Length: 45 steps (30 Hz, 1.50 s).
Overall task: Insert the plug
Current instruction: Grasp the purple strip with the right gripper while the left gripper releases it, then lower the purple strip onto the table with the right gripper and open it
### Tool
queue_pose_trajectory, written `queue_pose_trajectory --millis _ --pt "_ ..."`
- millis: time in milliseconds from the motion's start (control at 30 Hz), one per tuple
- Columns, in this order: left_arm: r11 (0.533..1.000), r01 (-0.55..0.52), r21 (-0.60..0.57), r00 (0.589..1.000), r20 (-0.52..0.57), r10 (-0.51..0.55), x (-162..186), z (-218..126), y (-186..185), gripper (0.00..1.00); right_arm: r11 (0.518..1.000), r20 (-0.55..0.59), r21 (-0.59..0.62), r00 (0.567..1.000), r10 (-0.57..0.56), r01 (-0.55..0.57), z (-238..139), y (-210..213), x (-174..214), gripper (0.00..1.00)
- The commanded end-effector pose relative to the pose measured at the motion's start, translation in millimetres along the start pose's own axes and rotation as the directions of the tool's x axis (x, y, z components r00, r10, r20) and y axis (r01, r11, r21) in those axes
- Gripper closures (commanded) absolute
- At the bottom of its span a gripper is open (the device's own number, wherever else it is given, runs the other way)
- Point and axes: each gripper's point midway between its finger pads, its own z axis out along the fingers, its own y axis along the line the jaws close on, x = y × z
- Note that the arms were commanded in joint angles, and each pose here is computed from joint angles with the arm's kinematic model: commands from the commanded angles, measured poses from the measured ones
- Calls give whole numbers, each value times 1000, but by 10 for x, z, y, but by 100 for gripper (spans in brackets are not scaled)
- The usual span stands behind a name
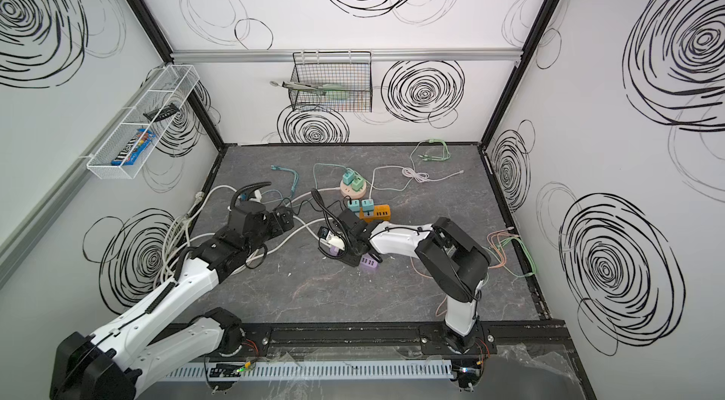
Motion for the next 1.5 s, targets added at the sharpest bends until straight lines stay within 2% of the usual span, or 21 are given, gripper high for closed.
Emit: queue_pose_trajectory --millis 0,200,333,467,600,767,1000,1200,1467 --pt "999 -10 52 1000 18 9 -48 29 -95 4 984 -140 -96 977 -162 149 -53 198 499 42" --pt "995 -2 101 1000 11 0 -50 64 -200 4 953 -121 -132 950 -288 272 -286 242 630 42" --pt "994 4 113 1000 -14 -2 -17 128 -249 4 934 -90 -110 932 -350 340 -323 250 673 42" --pt "992 8 124 1000 -26 -5 -4 158 -290 4 931 -122 -59 923 -366 361 -310 96 776 42" --pt "993 10 116 1000 -4 -10 -39 133 -268 4 931 -97 -75 927 -363 357 -342 78 726 42" --pt "994 -3 111 1000 -5 4 -41 145 -261 4 899 -59 -107 900 -431 424 -257 238 575 41" --pt "992 -7 123 1000 -24 10 18 162 -265 4 869 -126 -30 860 -494 494 -180 66 583 37" --pt "992 -18 123 999 -39 23 43 202 -280 4 865 -101 6 860 -499 502 -238 73 524 31" --pt "991 -23 135 998 -49 30 48 248 -343 4 895 -19 55 897 -442 442 -423 118 432 20"
